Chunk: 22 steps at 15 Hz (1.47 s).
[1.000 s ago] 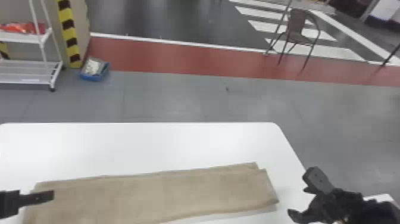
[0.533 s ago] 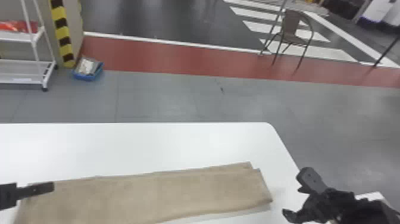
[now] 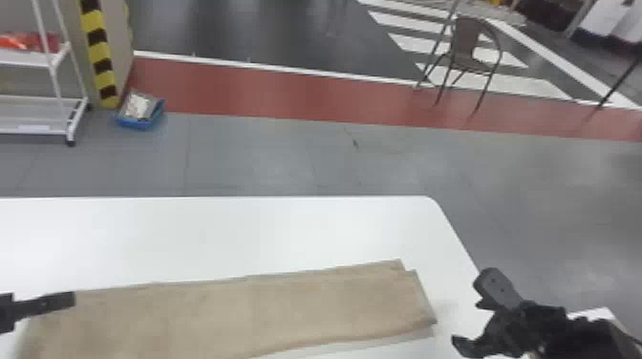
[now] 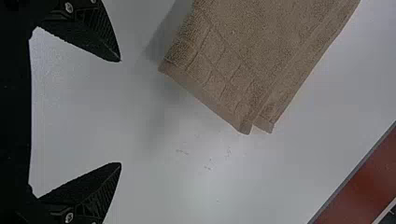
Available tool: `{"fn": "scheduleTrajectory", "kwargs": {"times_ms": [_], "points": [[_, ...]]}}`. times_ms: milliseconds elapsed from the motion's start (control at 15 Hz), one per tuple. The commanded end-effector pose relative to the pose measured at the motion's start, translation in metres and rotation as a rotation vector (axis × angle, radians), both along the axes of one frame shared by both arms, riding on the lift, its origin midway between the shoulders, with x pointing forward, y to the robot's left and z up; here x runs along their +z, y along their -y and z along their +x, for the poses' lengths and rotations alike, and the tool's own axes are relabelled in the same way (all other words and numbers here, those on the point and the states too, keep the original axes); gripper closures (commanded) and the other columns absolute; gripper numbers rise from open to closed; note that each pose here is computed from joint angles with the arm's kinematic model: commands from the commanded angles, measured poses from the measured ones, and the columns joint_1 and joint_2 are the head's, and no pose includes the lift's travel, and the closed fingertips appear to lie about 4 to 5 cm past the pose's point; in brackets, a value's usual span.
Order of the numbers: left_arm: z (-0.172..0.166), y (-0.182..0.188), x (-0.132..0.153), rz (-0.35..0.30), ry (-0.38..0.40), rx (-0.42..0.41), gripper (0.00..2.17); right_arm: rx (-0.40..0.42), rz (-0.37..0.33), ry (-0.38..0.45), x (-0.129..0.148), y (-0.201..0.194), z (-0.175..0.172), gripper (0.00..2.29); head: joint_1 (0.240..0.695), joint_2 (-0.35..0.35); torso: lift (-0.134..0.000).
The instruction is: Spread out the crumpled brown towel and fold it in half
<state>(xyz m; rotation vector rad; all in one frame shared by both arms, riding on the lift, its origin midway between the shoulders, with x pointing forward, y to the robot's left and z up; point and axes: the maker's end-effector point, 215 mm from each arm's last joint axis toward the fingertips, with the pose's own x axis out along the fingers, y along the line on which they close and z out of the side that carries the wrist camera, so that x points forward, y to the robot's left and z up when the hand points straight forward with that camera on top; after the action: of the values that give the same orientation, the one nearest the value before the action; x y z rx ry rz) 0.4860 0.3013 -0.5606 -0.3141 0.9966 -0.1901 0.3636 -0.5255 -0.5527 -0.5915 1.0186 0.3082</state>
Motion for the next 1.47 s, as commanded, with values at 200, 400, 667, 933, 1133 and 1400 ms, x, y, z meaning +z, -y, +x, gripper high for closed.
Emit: {"fn": "scheduleTrajectory", "kwargs": {"times_ms": [200, 400, 667, 933, 1133, 1400], "points": [[0.003, -0.014, -0.003, 0.063, 0.012, 0.017, 0.34, 0.003, 0.002, -0.005, -0.002, -0.002, -0.001, 0.09, 0.695, -0.283, 0.0], [0.003, -0.019, -0.004, 0.073, 0.016, 0.012, 0.35, 0.002, 0.004, -0.006, -0.003, -0.002, -0.001, 0.09, 0.695, -0.267, 0.0], [-0.002, -0.024, -0.009, 0.081, -0.01, 0.008, 0.45, 0.007, 0.006, -0.006, -0.004, -0.005, 0.001, 0.09, 0.695, -0.265, 0.0], [-0.006, -0.028, -0.015, 0.082, -0.024, 0.007, 0.69, 0.01, 0.008, -0.007, -0.005, -0.007, 0.002, 0.09, 0.695, -0.253, 0.0], [-0.007, -0.031, -0.015, 0.081, -0.025, 0.017, 1.03, 0.01, 0.009, -0.007, -0.005, -0.007, 0.002, 0.09, 0.695, -0.249, 0.0], [-0.01, -0.033, -0.015, 0.077, -0.02, 0.023, 1.03, 0.007, 0.01, 0.006, -0.001, -0.007, 0.009, 0.09, 0.695, -0.243, 0.0]]}}
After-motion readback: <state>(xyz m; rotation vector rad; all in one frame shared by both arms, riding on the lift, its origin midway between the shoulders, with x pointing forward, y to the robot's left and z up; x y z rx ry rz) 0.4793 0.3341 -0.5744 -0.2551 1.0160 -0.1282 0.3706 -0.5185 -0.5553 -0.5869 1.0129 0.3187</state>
